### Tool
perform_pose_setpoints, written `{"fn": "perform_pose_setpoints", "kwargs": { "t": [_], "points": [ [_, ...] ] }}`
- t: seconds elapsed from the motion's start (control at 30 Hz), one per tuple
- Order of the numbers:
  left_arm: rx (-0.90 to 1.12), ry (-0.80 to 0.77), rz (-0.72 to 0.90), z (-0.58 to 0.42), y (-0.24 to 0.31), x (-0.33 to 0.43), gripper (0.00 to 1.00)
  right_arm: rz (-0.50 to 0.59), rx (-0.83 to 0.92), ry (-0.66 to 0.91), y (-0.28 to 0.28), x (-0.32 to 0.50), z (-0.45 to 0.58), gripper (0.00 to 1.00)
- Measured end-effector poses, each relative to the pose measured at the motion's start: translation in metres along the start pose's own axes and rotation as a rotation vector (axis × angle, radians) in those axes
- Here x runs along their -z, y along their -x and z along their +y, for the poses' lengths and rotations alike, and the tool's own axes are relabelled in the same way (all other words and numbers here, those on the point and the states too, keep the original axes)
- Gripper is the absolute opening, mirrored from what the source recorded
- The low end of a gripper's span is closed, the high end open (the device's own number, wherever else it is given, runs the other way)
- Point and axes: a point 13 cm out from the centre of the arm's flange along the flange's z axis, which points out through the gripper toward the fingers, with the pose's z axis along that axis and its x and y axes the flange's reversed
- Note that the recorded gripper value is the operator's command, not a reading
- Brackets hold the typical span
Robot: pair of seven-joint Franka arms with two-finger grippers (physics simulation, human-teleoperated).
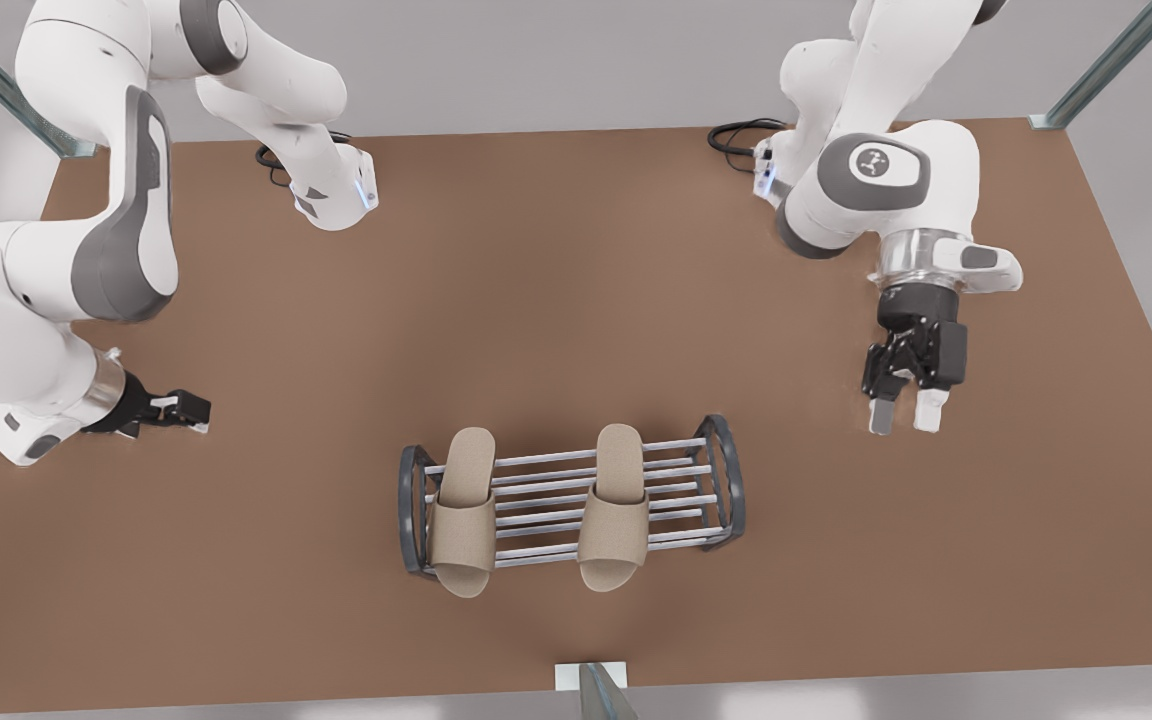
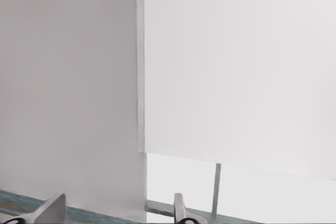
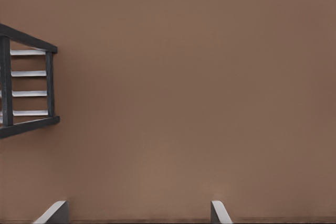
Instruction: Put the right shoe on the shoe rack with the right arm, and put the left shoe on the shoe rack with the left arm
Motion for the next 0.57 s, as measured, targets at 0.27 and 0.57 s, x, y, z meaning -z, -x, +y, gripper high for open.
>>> {"fn": "perform_pose_setpoints", "kwargs": {
  "t": [0.27,0.57],
  "points": [
    [-0.99,0.918,0.785,0.193,0.058,0.053,1.0,-0.03,-0.068,0.017,-0.002,-0.005,0.003,1.0],
    [-1.118,1.234,1.151,0.226,-0.03,0.101,1.0,-0.041,-0.112,0.021,0.003,-0.008,0.005,1.0]
  ]
}}
